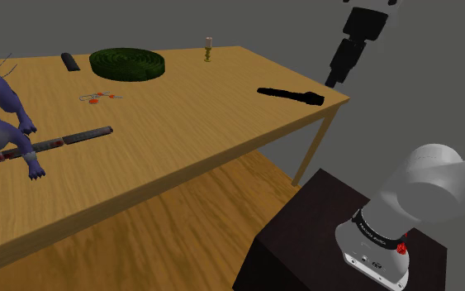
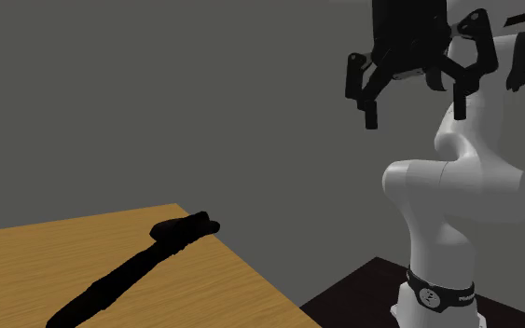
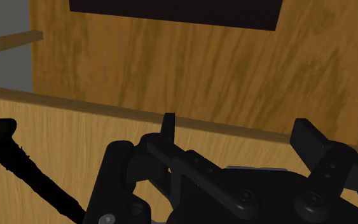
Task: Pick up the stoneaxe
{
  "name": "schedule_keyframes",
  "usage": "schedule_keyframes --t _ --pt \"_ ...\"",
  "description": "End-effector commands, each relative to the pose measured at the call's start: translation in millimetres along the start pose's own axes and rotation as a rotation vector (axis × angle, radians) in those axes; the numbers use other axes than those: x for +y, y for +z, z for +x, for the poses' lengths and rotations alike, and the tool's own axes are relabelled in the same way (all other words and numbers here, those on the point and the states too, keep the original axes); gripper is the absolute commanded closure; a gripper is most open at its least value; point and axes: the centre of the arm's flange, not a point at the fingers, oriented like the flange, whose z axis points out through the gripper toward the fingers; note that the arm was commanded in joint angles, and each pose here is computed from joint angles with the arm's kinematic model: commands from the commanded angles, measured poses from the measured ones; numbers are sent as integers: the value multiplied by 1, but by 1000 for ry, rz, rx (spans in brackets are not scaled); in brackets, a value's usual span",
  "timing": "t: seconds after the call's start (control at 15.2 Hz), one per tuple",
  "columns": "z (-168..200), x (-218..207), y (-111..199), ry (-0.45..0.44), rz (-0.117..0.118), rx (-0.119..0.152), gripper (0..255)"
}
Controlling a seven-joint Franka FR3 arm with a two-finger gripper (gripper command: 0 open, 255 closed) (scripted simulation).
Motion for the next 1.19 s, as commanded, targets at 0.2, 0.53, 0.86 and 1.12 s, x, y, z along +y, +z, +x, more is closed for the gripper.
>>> schedule_keyframes --t 0.2,0.53,0.86,1.12 --pt "18 35 12 -44 1 -19 0" --pt "51 91 32 -118 2 -51 0" --pt "88 144 54 -191 4 -83 0" --pt "119 185 72 -250 5 -108 0"
